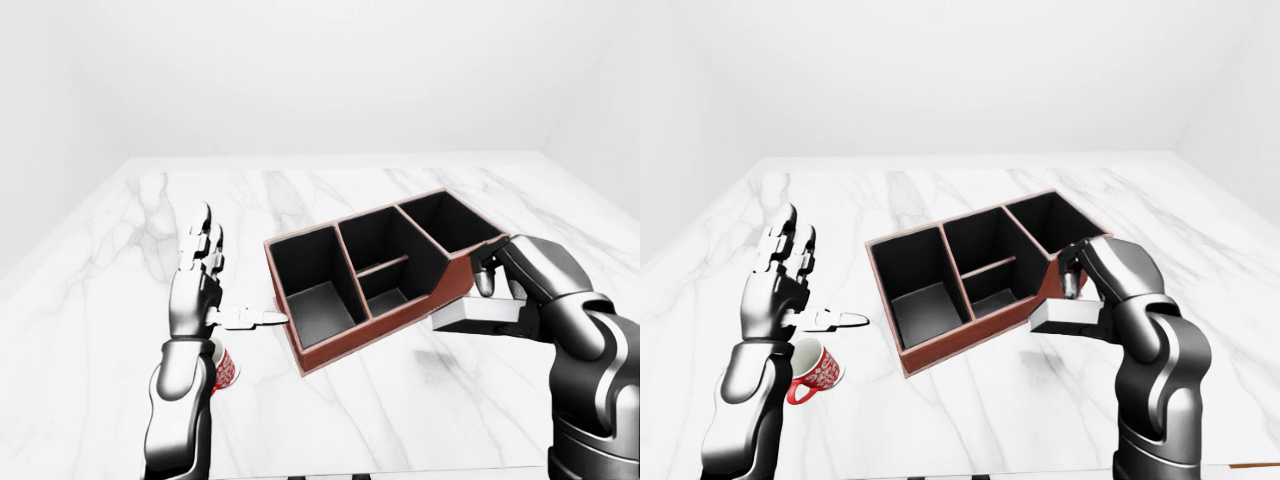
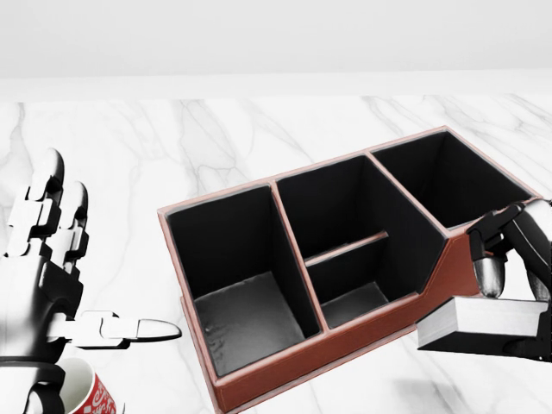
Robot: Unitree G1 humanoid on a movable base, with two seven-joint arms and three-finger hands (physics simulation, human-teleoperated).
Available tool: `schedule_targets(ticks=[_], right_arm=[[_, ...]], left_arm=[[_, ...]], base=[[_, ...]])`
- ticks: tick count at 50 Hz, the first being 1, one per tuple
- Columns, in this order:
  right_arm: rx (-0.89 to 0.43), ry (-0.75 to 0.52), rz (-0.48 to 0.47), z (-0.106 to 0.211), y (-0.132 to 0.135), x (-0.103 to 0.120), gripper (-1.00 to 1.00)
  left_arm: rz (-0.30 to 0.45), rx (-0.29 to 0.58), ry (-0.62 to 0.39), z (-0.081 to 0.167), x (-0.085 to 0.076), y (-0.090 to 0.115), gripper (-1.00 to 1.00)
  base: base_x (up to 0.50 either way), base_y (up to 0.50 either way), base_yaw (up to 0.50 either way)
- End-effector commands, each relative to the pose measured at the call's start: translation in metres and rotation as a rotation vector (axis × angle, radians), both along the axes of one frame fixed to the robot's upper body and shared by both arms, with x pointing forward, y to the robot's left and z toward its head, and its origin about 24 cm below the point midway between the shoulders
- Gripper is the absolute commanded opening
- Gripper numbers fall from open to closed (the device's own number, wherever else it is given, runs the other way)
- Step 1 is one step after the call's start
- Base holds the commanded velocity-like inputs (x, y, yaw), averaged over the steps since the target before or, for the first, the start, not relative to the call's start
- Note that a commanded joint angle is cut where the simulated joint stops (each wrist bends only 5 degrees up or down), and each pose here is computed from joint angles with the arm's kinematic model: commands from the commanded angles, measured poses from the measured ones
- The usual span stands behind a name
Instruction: Pick up the book and place it in the back compartment of the caddy.
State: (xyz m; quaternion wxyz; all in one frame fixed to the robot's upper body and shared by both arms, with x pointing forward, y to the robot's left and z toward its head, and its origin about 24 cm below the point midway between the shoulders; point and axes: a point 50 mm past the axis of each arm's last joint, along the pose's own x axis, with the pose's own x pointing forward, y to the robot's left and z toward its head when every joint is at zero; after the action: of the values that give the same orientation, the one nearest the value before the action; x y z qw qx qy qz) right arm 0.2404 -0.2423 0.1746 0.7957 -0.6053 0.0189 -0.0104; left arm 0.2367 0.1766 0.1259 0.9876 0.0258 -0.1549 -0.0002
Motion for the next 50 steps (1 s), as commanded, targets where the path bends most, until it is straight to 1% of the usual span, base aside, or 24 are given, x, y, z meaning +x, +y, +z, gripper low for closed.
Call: schedule_targets(ticks=[1, 9, 16, 21, 37, 50], right_arm=[[-0.030, -0.067, 0.028, 0.016, 0.009, 0.003, -1.00], [-0.036, -0.096, 0.074, 0.022, 0.022, 0.007, -1.00], [-0.027, -0.092, 0.109, 0.021, 0.032, 0.012, -1.00], [-0.034, -0.119, 0.130, 0.027, 0.038, 0.014, -1.00], [-0.027, -0.110, 0.168, 0.025, 0.051, 0.019, -1.00], [-0.032, -0.129, 0.211, 0.032, 0.064, 0.029, -1.00]], left_arm=[[0.000, -0.002, 0.011, -0.003, 0.001, 0.000, 1.00], [-0.001, -0.002, 0.005, -0.001, 0.000, 0.000, 1.00], [-0.002, -0.002, 0.002, 0.000, 0.000, 0.000, 1.00], [-0.001, -0.003, -0.002, 0.000, 0.000, 0.000, 1.00], [0.001, -0.006, 0.000, 0.000, 0.000, 0.000, 1.00], [0.000, -0.005, -0.007, 0.001, -0.001, -0.001, 1.00]], base=[[0.00, 0.00, 0.00], [0.00, 0.00, 0.00], [0.00, 0.00, 0.00], [0.00, 0.00, 0.00], [0.00, 0.00, 0.00], [0.00, 0.00, 0.00]])
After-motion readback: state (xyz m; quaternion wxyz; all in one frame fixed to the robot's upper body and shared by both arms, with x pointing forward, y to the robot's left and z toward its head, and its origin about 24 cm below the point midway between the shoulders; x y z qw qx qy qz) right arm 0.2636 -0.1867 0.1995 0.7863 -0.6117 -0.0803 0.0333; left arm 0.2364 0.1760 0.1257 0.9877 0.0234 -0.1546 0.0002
